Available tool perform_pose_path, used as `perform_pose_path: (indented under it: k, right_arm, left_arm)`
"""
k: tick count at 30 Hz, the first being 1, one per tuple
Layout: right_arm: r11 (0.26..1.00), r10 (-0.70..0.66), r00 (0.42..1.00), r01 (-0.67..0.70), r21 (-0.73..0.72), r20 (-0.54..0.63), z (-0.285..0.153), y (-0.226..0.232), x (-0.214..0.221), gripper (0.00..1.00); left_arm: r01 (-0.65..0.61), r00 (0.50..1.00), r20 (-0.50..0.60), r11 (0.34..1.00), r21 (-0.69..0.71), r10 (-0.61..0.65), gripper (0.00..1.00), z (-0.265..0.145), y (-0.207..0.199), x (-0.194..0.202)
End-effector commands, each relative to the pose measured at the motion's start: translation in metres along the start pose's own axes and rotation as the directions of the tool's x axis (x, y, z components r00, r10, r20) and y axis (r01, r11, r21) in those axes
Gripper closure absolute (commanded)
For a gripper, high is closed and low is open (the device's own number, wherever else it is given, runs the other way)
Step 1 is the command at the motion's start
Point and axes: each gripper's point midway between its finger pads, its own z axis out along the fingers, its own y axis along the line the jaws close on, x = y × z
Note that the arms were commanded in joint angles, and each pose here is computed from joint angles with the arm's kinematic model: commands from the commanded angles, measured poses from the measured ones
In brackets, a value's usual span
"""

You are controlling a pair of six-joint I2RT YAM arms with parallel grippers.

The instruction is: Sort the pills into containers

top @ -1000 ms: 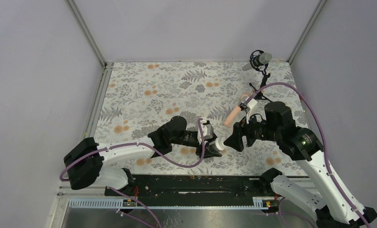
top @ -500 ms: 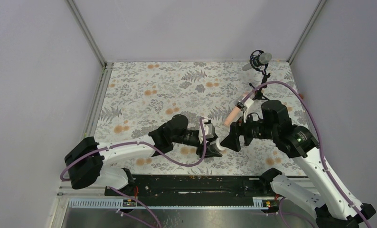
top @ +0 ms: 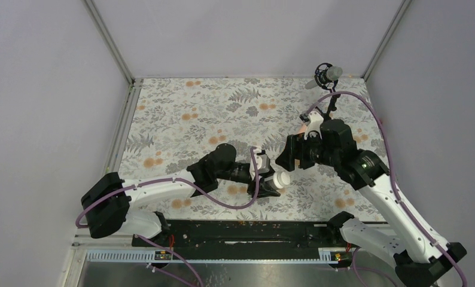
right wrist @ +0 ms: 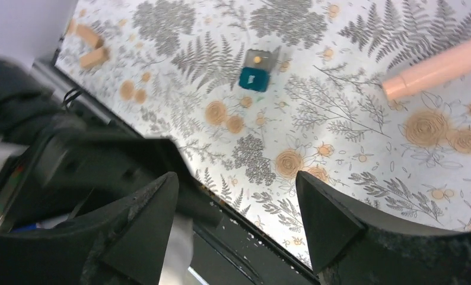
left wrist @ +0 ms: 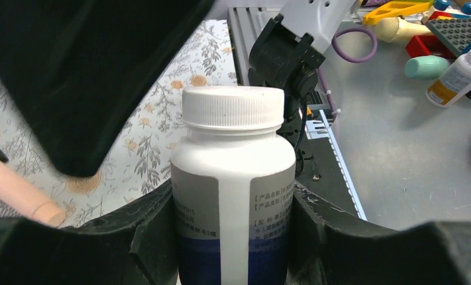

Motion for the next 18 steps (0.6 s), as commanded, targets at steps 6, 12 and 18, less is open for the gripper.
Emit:
perform_pose_path:
  k: [6,12,18]
  right_arm:
    - [0.977,0.106,0.989,-0.123,0.174,0.104,0.004,-0.025,-0.03,0.16]
    - [0.988,-0.04,0.993,0.056,-0.143,0.113,-0.03,0.036,-0.025,0.08]
    - [0.947,-0.141,0.99,0.135,-0.291,0.001,-0.045,0.057,0.006,0.08]
  left_arm:
    - [-0.093,0.989,0.12,0.995,0.03,0.089,1.0,-0.002,-0.01,-0.037]
    - [-0.086,0.991,0.105,0.996,0.011,0.084,1.0,-0.001,-0.006,-0.036]
    - [-0.093,0.991,0.093,0.995,0.02,0.091,1.0,-0.001,-0.007,-0.036]
